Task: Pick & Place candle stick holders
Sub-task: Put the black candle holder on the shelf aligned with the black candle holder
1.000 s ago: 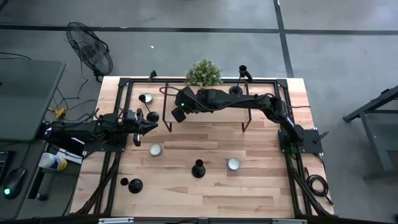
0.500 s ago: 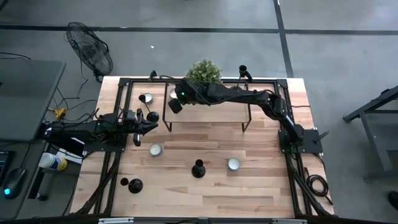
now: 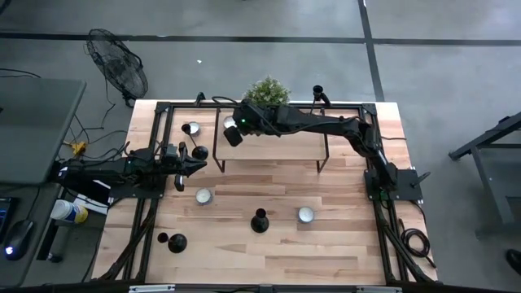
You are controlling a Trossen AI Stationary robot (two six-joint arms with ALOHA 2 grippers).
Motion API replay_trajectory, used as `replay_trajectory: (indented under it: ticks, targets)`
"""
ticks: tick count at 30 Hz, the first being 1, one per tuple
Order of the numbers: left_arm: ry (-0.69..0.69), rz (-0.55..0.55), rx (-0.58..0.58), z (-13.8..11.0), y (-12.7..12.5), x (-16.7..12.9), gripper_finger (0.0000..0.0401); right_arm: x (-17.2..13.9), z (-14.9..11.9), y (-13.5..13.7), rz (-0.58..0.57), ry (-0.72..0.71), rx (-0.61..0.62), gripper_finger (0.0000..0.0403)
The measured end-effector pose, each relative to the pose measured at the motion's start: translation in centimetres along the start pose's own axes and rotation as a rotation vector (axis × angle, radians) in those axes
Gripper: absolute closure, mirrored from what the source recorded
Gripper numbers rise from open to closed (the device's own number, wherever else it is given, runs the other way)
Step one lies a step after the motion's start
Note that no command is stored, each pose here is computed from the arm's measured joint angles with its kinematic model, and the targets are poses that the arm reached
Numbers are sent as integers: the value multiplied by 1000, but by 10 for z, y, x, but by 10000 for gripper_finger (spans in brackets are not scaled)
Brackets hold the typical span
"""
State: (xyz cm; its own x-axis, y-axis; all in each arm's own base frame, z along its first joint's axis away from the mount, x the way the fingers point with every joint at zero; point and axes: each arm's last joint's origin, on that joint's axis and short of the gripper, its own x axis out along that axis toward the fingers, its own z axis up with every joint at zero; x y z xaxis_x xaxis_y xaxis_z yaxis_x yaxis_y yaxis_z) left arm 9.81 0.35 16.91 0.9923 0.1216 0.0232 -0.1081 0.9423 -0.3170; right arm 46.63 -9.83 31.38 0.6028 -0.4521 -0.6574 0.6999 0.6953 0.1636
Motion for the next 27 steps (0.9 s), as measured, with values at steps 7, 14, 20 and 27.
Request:
replay_trajectory:
  ticks: [7,14,20,27]
  targets:
    - [0,0,0,0,0,0,400,-40,2,0,1,35,24,403]
    - [0,0,0,0,0,0,400,-87,-31,20,7,226,-96,403]
    - [0,0,0,0,0,0,400,-131,-53,30,35,340,-199,403]
    - [0,0,0,0,0,0,400,-151,-73,48,210,469,-305,402]
